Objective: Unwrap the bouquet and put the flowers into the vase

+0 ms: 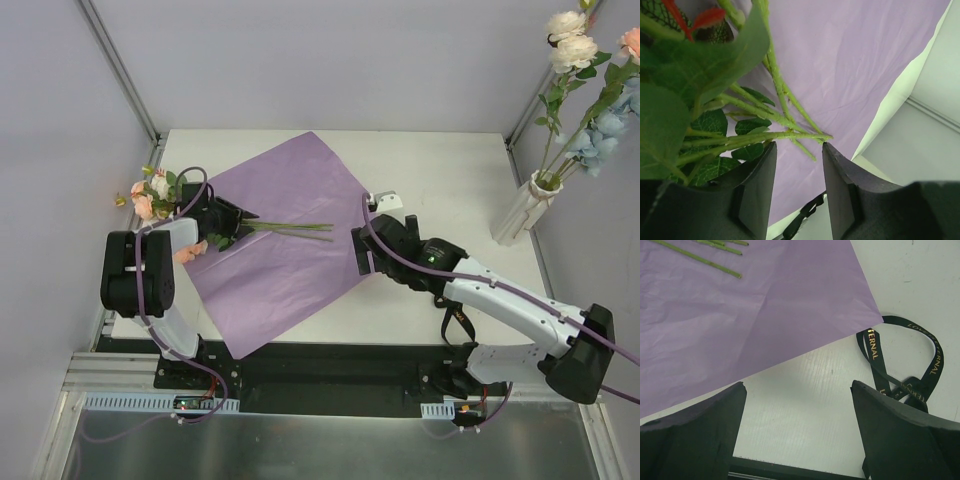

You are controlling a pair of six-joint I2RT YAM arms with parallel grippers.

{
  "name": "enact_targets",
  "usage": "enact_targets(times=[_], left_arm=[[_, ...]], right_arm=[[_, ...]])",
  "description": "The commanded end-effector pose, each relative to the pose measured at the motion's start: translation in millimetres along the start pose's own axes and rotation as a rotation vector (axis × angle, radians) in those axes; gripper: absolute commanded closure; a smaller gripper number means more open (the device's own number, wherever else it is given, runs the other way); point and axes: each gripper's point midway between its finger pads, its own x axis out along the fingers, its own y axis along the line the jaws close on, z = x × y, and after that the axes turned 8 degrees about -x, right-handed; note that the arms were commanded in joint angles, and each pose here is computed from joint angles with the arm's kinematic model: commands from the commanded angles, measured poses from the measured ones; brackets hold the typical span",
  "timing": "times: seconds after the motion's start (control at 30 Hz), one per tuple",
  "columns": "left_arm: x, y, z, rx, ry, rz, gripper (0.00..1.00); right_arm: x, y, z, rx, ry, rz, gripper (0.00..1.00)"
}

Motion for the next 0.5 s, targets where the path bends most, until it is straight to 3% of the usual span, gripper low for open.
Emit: enact_targets(times=[0.0, 0.17, 0.47], left_arm=[[-12, -3, -5, 0.0, -0.007, -0.025, 0.59], [-11, 4, -4, -0.029, -0.015, 0.003, 0.53], [5, 16, 12, -0.04, -0.044, 0.07, 0.56]], right_arm=[[4, 12, 5, 0.026, -0.01, 0.027, 0.11], [7, 16, 1, 0.003, 0.008, 0.021, 0.11], [12, 29, 4, 0.002, 0.007, 0.047, 0.11]])
